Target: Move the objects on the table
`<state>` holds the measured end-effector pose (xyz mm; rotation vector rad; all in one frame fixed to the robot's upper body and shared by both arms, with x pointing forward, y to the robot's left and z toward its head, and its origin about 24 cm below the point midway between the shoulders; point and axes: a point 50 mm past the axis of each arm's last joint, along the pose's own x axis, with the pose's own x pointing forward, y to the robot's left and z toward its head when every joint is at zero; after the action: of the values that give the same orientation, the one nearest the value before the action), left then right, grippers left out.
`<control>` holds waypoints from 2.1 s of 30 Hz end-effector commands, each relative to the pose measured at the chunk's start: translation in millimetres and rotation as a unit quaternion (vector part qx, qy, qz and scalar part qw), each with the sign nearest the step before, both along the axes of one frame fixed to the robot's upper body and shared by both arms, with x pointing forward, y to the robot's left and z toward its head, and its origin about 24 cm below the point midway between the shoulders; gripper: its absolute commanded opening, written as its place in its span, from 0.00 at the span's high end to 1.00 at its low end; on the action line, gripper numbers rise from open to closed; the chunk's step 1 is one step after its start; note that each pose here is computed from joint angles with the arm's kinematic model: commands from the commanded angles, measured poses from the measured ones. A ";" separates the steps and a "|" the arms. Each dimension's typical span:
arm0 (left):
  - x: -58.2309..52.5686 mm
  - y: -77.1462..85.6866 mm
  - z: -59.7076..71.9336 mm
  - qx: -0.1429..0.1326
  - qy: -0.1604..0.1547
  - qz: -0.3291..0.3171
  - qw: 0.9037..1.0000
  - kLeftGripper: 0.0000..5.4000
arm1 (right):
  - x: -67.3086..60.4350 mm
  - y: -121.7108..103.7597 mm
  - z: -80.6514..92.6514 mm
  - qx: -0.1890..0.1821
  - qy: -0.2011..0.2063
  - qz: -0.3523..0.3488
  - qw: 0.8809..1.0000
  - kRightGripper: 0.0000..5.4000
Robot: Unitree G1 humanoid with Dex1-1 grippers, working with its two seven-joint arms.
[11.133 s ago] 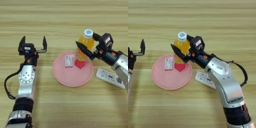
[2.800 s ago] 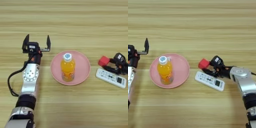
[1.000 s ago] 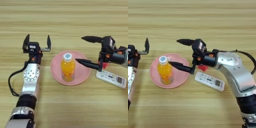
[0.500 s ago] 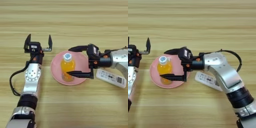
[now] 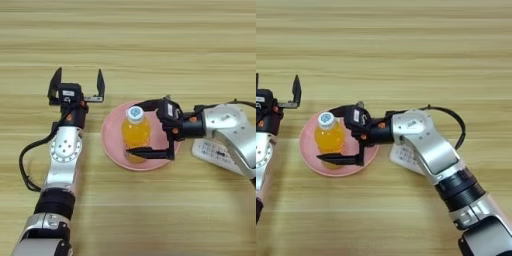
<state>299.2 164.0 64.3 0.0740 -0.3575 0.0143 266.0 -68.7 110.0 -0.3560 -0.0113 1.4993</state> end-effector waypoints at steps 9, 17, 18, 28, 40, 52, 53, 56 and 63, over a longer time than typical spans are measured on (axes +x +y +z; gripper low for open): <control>0.6 -2.6 0.1 0.007 0.002 -0.002 1.000 0.00 | 1.4 2.1 -3.7 -0.010 -0.004 0.003 1.000 0.27; 0.8 -3.2 0.1 0.007 0.003 -0.002 1.000 0.00 | 1.5 2.0 -5.5 -0.004 0.002 -0.001 1.000 0.34; 0.9 -3.2 0.0 0.007 0.003 -0.002 1.000 0.00 | 1.7 1.9 -5.5 -0.004 0.002 -0.002 1.000 0.34; 1.5 -4.0 0.1 0.008 0.003 -0.002 1.000 0.00 | 10.5 -4.7 21.0 0.035 -0.009 -0.019 0.999 0.34; 1.7 -5.0 0.1 0.008 0.004 -0.003 1.000 0.00 | 38.9 -33.8 86.1 0.114 -0.049 -0.101 0.987 0.34; 1.6 -5.6 0.1 0.009 0.004 -0.004 1.000 0.00 | 77.4 -71.7 96.1 0.120 -0.060 -0.232 0.963 0.35; 1.6 -5.5 0.0 0.010 0.004 -0.004 1.000 0.00 | 79.6 -72.9 93.4 0.119 -0.057 -0.240 0.962 0.35; 1.5 -5.1 -0.1 0.010 0.004 -0.003 1.000 0.00 | 84.8 -74.1 81.2 0.110 -0.046 -0.255 0.960 0.35; 1.2 -4.9 -0.2 0.011 0.004 -0.003 1.000 0.00 | 94.8 -80.3 42.2 0.064 -0.035 -0.304 0.950 0.35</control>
<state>299.3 160.1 63.3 0.0880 -0.3523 0.0052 357.7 -152.0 149.8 -0.2390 -0.0181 0.8781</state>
